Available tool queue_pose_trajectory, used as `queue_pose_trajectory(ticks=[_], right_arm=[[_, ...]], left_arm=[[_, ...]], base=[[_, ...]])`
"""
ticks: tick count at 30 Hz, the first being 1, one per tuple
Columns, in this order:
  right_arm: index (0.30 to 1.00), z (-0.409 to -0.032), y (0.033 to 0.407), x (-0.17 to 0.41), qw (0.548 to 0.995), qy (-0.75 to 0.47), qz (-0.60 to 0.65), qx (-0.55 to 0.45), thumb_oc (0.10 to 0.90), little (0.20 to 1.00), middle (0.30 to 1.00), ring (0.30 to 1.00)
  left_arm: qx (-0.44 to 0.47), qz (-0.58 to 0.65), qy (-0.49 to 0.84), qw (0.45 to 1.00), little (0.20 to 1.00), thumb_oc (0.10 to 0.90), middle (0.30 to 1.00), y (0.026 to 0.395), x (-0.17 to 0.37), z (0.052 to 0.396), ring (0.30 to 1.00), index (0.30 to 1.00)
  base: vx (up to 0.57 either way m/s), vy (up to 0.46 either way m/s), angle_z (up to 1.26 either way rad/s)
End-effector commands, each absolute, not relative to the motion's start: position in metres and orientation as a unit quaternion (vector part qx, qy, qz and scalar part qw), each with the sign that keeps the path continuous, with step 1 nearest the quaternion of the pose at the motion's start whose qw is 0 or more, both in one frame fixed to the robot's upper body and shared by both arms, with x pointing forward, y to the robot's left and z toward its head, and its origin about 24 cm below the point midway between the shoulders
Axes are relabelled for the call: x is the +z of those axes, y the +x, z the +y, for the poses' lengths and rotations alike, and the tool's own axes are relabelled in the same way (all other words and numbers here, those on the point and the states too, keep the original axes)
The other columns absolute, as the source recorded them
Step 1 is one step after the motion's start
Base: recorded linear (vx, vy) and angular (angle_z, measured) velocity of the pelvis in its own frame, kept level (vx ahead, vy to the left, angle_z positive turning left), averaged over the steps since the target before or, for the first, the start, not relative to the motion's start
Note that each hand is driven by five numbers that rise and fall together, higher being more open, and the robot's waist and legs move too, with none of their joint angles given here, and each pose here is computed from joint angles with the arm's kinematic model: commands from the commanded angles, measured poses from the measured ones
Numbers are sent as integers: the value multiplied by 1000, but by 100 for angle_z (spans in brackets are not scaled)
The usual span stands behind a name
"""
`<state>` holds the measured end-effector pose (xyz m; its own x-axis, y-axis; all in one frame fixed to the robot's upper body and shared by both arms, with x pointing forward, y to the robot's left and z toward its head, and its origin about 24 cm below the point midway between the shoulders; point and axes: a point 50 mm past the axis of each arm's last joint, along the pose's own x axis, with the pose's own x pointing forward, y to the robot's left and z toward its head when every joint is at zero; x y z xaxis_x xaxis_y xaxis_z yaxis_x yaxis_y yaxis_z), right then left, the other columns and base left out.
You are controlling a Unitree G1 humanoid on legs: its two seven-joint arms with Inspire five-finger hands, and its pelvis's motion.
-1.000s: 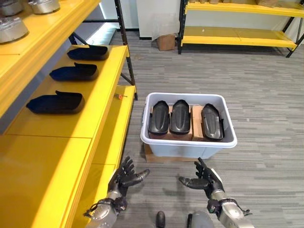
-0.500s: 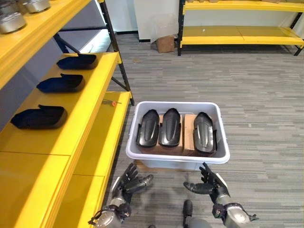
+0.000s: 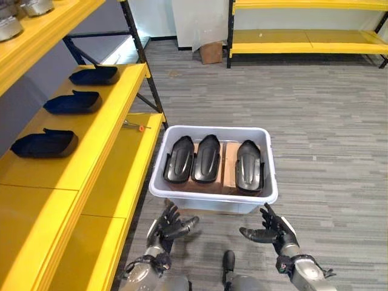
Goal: Move parts from the plastic box to the shelf.
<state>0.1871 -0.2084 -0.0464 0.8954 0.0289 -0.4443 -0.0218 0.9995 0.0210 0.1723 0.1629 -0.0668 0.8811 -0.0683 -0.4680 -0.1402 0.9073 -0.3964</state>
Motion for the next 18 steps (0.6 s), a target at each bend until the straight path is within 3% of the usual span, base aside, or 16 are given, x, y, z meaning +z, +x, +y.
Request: queue_pose_trajectory(ticks=[1, 12, 13, 18], right_arm=[[1000, -202, 211, -2, 995, -15, 99, 30, 900, 1000, 1000, 1000], [1000, -213, 220, 67, 985, -155, -69, 25, 900, 1000, 1000, 1000], [1000, -216, 224, 96, 965, -224, -139, 14, 900, 1000, 1000, 1000], [1000, -214, 226, 140, 913, -328, -242, -5, 900, 1000, 1000, 1000]], left_arm=[[5, 142, -190, 971, 1000, 900, 1000, 192, -30, 185, 1000, 1000], [-7, 126, -168, 978, 1000, 900, 1000, 186, -23, 192, 1000, 1000], [-8, 115, -159, 981, 1000, 900, 1000, 187, -18, 197, 1000, 1000], [-15, 98, -152, 983, 1000, 900, 1000, 193, -11, 197, 1000, 1000]], base=[[218, 165, -15], [129, 181, -24], [13, 192, -7], [-23, 111, -11]])
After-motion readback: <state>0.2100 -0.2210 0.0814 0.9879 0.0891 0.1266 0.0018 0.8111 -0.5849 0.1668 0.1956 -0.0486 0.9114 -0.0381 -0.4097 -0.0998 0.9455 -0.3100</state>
